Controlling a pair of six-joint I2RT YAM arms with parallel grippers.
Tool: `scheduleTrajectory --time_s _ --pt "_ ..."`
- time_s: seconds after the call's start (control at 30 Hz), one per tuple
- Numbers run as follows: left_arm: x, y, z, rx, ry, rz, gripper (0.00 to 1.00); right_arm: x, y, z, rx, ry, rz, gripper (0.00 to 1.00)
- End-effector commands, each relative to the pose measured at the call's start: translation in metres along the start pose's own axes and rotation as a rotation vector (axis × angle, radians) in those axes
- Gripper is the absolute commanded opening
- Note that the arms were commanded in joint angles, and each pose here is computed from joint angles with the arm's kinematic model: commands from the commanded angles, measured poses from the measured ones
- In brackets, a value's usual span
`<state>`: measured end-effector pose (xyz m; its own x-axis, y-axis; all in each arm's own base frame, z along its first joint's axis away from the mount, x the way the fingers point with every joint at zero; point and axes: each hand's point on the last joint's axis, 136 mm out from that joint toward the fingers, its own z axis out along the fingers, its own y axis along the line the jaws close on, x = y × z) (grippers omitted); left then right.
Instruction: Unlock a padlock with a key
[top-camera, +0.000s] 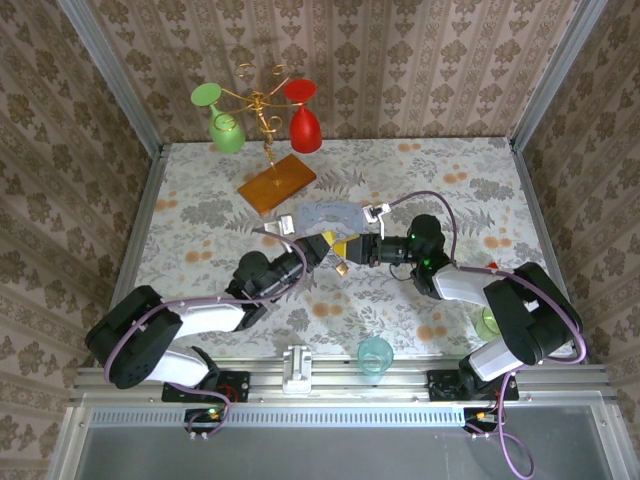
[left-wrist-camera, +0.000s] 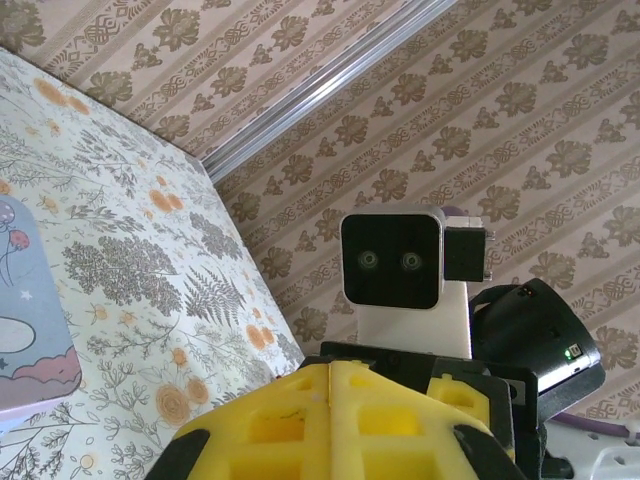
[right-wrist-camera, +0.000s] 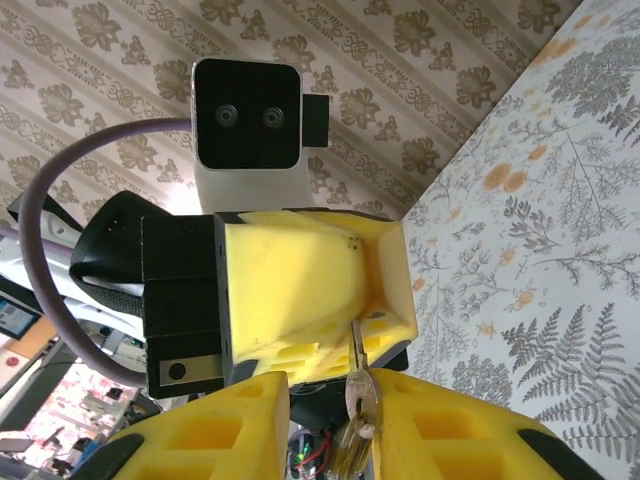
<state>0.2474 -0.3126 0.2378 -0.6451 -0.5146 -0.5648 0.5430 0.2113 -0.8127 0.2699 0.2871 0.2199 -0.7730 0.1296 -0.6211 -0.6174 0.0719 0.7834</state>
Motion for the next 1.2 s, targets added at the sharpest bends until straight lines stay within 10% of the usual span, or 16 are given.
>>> scheduleTrajectory --time_s 0.0,0.7,0.8,0.93,1.17 --pt "-0.009 -0.009 -0.005 0.022 -0.055 0.014 0.0 0.001 0.01 -0.001 -0.048 -0.013 -0.022 0.25" --pt "-0.002 -0.002 -0.009 0.004 -0.054 0.021 0.0 -0.005 -0.001 -0.007 -0.027 -0.068 -0.001 0.0" --pt "-0.001 0.001 -0.009 -0.004 -0.045 0.019 0.24 0.002 -0.014 -0.009 0.019 -0.048 0.017 0.0" --pt "-0.007 0.016 -0.015 -0.051 -0.074 -0.001 0.99 0.023 -0.04 -0.013 0.176 0.034 0.009 0.0" --pt "0.012 0.051 -0.022 -0.305 0.064 0.079 1.0 0.049 -0.066 -0.038 0.407 0.147 0.05 0.0"
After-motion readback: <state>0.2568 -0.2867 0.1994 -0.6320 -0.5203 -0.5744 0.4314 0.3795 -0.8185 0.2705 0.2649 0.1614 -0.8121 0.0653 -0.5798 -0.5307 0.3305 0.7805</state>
